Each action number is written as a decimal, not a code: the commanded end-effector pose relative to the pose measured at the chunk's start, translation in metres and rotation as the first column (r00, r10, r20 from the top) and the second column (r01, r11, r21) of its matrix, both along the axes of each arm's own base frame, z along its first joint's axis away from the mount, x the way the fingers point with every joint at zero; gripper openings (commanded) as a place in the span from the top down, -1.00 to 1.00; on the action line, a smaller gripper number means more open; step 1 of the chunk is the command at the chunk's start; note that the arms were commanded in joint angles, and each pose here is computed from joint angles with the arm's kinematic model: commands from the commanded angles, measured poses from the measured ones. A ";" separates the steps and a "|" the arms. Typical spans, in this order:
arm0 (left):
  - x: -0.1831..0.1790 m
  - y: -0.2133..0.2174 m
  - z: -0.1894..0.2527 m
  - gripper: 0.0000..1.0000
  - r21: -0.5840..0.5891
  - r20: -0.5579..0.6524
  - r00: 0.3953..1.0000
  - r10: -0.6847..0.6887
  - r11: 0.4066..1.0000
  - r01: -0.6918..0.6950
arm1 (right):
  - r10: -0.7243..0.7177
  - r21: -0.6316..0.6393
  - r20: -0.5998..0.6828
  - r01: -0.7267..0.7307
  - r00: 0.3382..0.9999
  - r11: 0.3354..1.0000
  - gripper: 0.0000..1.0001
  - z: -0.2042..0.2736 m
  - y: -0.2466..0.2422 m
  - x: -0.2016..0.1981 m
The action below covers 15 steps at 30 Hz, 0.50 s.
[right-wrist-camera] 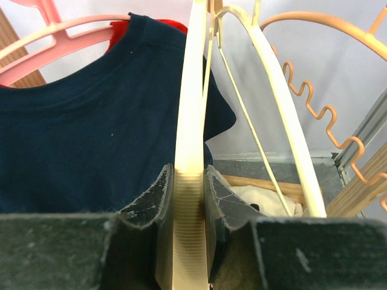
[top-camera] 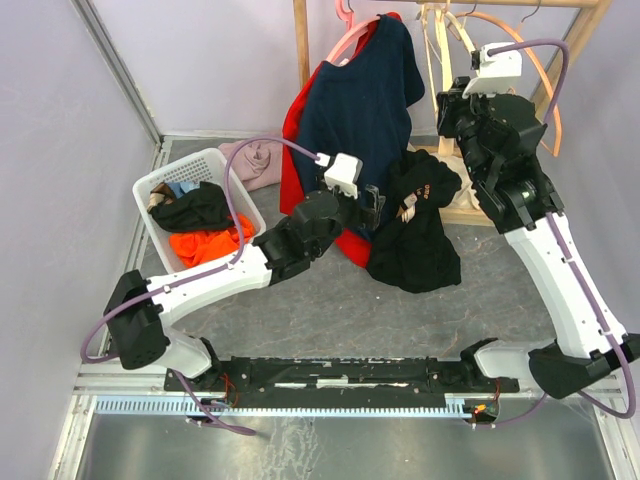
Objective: Remove the t-shirt from the hanger
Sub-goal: Place the hanger on the clothesline.
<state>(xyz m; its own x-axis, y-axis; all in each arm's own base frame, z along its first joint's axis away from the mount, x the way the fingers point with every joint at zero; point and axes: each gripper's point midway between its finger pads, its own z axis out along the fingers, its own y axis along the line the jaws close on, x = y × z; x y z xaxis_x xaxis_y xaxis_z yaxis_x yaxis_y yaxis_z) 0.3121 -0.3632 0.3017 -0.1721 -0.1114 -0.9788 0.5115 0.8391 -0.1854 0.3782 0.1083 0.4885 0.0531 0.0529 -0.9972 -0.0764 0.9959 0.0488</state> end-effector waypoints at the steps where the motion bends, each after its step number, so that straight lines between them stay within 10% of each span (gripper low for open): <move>1: -0.008 -0.002 0.022 -0.64 -0.086 0.025 0.999 -0.038 0.995 0.040 | -0.007 0.069 0.116 -0.001 0.993 0.998 0.98 0.039 -0.006 0.005; 11: -0.012 -0.009 0.023 -0.67 -0.087 0.040 0.996 -0.080 0.993 0.083 | 0.001 0.088 0.070 -0.007 0.998 0.996 0.97 0.019 -0.011 0.018; 15: -0.011 -0.017 0.021 -0.69 -0.083 0.033 0.994 -0.103 0.991 0.105 | 0.004 0.079 0.036 -0.007 0.999 0.997 0.65 0.010 -0.012 0.015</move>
